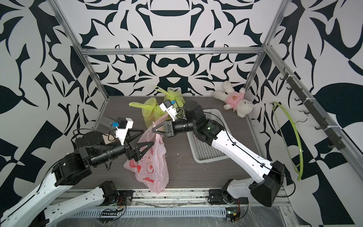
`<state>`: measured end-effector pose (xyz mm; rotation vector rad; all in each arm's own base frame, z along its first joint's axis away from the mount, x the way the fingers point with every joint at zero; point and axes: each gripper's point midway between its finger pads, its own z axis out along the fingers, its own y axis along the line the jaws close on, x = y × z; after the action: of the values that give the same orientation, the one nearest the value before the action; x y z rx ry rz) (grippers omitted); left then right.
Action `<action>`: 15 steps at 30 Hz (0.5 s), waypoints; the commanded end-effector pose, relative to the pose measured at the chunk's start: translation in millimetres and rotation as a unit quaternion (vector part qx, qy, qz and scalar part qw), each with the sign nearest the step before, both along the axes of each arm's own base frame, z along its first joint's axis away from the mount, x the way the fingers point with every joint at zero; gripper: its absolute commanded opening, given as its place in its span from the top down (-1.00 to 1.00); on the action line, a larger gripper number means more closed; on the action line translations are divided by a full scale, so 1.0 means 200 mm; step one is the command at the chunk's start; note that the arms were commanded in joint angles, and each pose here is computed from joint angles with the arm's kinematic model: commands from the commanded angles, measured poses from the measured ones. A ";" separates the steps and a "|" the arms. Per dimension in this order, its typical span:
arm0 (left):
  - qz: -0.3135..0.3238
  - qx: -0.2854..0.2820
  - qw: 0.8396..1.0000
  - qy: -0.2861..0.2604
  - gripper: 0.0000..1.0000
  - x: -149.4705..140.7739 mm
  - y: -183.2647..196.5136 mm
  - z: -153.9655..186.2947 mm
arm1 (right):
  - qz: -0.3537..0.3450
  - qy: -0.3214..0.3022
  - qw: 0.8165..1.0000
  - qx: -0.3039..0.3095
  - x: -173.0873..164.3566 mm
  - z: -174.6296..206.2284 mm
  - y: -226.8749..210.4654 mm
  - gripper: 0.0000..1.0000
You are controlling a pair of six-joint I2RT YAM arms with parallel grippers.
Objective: Place the peach into a plastic bag & tie a knot
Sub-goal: Adjust the plastic bag at the center of the board.
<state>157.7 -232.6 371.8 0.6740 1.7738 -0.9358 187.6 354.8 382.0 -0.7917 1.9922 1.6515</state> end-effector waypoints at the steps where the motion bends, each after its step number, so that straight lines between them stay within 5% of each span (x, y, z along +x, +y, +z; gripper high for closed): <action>1: -0.018 0.033 0.999 0.008 -0.99 0.06 -0.03 -0.07 | 0.020 -0.070 0.996 0.043 -0.08 0.24 -0.05 1.00; 8: -0.047 0.019 0.998 0.028 -0.99 0.22 -0.13 -0.11 | 0.028 -0.067 0.996 0.042 -0.09 0.26 -0.04 1.00; 15: -0.171 -0.032 0.983 0.056 -0.99 0.13 -0.31 -0.07 | 0.020 -0.068 0.997 0.032 -0.06 0.23 -0.03 1.00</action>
<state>203.4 -281.8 329.0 0.8211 1.8865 -1.1119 179.9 350.2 403.5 -0.8599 1.9322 1.6357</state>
